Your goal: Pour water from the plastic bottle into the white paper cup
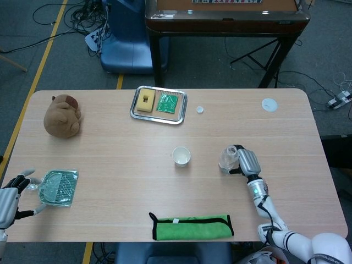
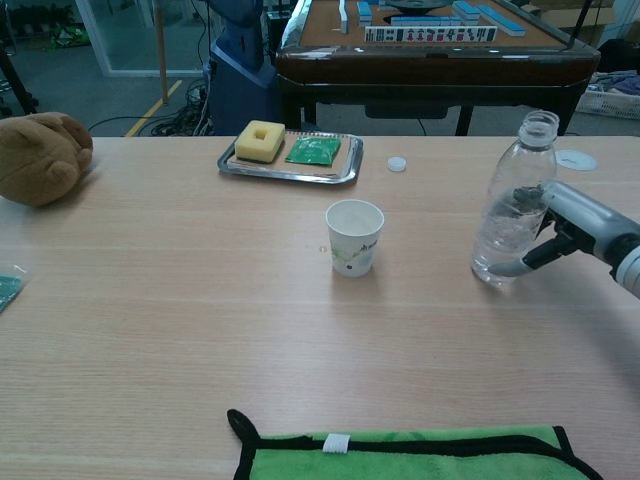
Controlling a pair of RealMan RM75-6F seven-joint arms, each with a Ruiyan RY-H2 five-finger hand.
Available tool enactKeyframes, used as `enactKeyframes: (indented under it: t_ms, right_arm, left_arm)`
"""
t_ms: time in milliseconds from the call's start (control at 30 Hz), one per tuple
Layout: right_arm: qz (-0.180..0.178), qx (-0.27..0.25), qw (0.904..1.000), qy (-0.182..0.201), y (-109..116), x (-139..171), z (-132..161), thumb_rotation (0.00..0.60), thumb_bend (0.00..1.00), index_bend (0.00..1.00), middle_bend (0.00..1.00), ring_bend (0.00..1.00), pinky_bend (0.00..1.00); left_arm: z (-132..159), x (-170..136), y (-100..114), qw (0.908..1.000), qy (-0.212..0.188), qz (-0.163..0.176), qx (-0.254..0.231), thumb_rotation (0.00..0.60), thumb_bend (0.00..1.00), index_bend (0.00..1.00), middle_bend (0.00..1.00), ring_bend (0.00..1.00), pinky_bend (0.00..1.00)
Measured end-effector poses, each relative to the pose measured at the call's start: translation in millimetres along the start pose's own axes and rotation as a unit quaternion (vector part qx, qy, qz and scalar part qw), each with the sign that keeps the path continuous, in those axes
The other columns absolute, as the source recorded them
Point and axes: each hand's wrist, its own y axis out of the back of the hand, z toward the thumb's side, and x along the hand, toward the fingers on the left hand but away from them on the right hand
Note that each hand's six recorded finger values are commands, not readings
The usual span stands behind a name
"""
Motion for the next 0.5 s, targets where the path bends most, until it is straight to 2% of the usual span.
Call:
enactKeyframes:
  t_ms: [500]
  right_arm:
    - [0.001,0.038,0.9993,0.003,33.7,11.6,3.7,0.6,0.0,0.22,0.2,0.1,0.31]
  left_arm:
    - [0.7,0.2,-2.5,1.0,-0.001,-0.003,0.004,0.6,0.07,0.38,0.19,0.27,0.49]
